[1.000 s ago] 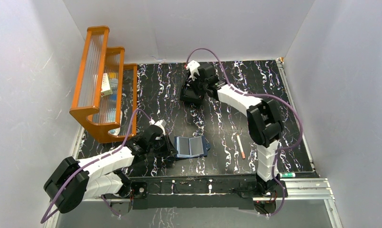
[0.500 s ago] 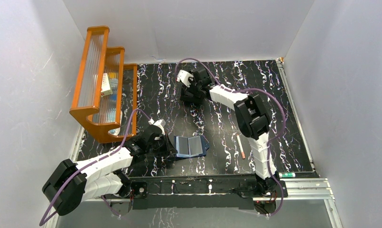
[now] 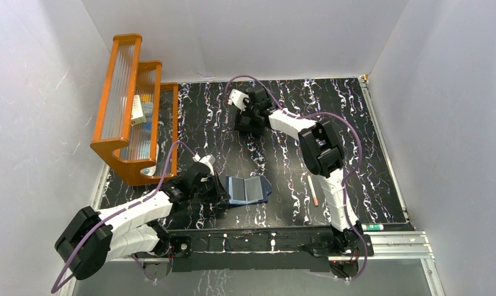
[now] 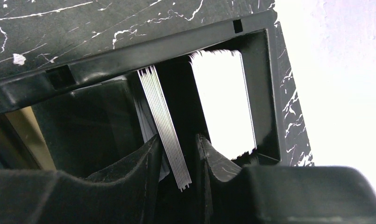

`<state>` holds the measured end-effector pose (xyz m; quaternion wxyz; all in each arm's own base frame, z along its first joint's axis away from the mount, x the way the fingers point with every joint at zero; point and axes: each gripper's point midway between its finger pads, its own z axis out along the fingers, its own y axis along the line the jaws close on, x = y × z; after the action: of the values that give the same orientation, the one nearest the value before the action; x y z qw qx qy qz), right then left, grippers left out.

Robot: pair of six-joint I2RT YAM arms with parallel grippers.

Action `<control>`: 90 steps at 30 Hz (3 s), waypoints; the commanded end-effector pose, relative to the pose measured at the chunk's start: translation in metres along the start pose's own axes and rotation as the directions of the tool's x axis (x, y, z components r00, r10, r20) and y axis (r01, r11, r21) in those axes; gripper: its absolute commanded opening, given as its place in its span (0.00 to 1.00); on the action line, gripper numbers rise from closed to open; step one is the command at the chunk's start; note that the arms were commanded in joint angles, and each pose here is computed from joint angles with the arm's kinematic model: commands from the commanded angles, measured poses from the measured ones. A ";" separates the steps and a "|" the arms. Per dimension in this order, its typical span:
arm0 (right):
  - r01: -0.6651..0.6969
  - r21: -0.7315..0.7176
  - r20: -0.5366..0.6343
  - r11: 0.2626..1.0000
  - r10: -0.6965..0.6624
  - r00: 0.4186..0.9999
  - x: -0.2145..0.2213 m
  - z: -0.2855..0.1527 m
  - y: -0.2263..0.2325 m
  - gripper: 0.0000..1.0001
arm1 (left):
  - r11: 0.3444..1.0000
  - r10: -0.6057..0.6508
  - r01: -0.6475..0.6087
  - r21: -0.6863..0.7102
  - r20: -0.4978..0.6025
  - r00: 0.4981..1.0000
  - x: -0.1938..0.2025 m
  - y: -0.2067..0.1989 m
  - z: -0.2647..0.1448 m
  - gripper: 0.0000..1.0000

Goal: Put the credit cards into the card holder
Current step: Pick up the credit card from the storage box.

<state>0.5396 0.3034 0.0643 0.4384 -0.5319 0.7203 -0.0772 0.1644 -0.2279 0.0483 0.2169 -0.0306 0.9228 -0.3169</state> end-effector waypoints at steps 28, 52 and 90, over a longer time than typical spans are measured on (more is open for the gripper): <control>-0.127 0.166 0.124 0.978 0.107 0.986 -0.035 -0.005 -0.081 0.42 | 1.000 0.013 -0.013 -0.002 0.006 1.000 -0.002 -0.002 0.000 0.00; -0.165 0.175 0.154 0.971 0.139 0.978 -0.048 -0.029 -0.101 0.16 | 1.000 0.026 -0.026 -0.007 -0.003 1.000 -0.003 -0.002 0.003 0.00; -0.796 -0.521 0.129 0.309 0.950 0.285 -0.096 -0.260 0.017 0.00 | 1.000 0.002 -0.007 0.029 0.173 0.985 -0.065 -0.058 -0.055 0.46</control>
<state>0.3818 0.2772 0.2366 0.4830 -0.1742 0.8062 0.2940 0.1875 -0.2216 0.0989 0.2685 -0.0441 0.9178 -0.2891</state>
